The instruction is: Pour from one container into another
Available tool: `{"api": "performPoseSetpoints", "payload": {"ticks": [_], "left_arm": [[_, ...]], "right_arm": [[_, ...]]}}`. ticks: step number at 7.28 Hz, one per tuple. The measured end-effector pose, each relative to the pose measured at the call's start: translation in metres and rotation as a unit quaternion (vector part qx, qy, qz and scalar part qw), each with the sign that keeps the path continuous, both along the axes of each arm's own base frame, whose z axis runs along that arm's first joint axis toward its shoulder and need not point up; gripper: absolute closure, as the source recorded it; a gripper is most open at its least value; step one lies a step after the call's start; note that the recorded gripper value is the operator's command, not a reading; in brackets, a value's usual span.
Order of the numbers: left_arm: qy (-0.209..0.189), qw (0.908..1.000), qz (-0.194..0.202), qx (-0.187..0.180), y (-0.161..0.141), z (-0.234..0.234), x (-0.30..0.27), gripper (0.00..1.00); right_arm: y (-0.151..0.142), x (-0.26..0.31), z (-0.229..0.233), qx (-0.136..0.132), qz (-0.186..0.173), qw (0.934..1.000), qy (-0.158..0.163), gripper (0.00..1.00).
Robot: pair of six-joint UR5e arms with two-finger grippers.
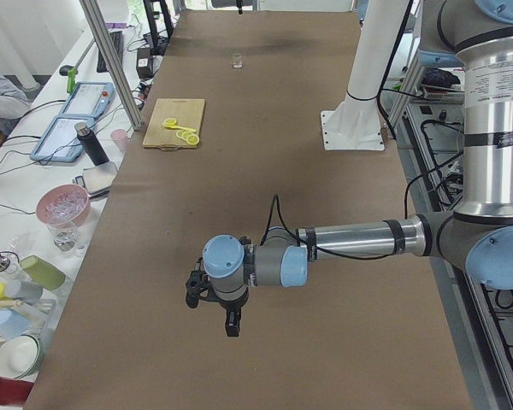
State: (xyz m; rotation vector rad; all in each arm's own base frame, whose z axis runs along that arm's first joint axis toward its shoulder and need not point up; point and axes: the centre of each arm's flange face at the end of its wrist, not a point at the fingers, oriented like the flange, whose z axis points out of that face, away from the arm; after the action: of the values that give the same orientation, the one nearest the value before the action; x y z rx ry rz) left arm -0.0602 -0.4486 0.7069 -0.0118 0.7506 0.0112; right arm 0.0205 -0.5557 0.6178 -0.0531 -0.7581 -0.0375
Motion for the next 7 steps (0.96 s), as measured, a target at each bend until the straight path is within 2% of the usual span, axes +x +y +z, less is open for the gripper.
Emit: {"api": "performPoseSetpoints", "payload": {"ticks": [7], "left_arm": [[0.002, 1.0000, 0.000, 0.005, -0.0038, -0.0052, 0.0003, 0.01]], "right_arm": [[0.0067, 0.0007, 0.0068, 0.000, -0.003, 1.0000, 0.001, 0.00]]}}
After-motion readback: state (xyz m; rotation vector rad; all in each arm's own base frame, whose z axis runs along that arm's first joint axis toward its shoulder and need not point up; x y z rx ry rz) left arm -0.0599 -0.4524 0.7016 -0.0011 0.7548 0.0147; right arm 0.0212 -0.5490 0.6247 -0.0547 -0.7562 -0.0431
